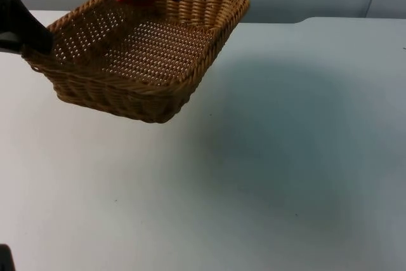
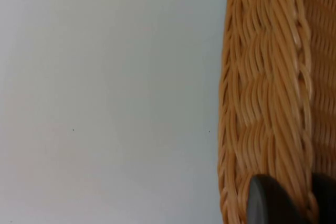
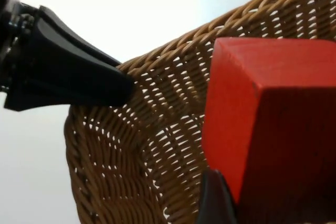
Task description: Pick up the basket with the left hand and place the cube into the basket with the right hand.
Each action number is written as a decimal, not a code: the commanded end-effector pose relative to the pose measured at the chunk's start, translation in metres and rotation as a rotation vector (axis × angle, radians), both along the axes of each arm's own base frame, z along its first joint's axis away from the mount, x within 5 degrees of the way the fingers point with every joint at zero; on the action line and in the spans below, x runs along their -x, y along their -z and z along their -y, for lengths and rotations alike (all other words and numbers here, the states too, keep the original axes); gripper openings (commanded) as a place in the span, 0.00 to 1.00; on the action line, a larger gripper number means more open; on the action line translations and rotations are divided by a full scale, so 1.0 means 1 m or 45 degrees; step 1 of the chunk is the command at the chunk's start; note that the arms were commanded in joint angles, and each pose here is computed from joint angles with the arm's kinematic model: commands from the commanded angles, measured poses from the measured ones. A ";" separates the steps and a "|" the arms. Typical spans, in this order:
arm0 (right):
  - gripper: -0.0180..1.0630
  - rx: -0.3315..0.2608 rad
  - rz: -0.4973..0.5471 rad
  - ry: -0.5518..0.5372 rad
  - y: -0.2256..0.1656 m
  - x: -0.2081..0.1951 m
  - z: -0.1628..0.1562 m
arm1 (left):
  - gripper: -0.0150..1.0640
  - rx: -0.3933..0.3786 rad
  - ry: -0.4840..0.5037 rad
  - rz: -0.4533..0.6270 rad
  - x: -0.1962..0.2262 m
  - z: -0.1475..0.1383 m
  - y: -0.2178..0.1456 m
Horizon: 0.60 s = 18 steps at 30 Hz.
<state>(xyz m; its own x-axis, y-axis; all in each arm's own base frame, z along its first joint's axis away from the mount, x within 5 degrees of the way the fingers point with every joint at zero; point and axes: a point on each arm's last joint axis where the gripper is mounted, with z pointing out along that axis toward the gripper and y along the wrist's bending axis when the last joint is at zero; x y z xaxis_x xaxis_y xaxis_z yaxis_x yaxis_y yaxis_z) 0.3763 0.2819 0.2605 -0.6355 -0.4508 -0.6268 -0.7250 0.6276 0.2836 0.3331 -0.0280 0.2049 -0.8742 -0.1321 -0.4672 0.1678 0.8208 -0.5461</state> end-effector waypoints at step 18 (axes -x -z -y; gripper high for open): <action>0.56 -0.017 0.036 0.100 0.013 -0.012 -0.004 | 0.01 0.042 -0.005 0.019 0.000 0.002 -0.008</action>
<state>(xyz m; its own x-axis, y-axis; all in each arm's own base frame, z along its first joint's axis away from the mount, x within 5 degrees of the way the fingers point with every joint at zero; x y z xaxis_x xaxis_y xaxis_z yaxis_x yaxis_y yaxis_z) 0.3873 0.2841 0.2455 -0.6535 -0.4071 -0.6382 -0.6861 0.6747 0.2722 0.3331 -0.0280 0.2049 -0.8742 -0.1321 -0.4672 0.1678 0.8208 -0.5461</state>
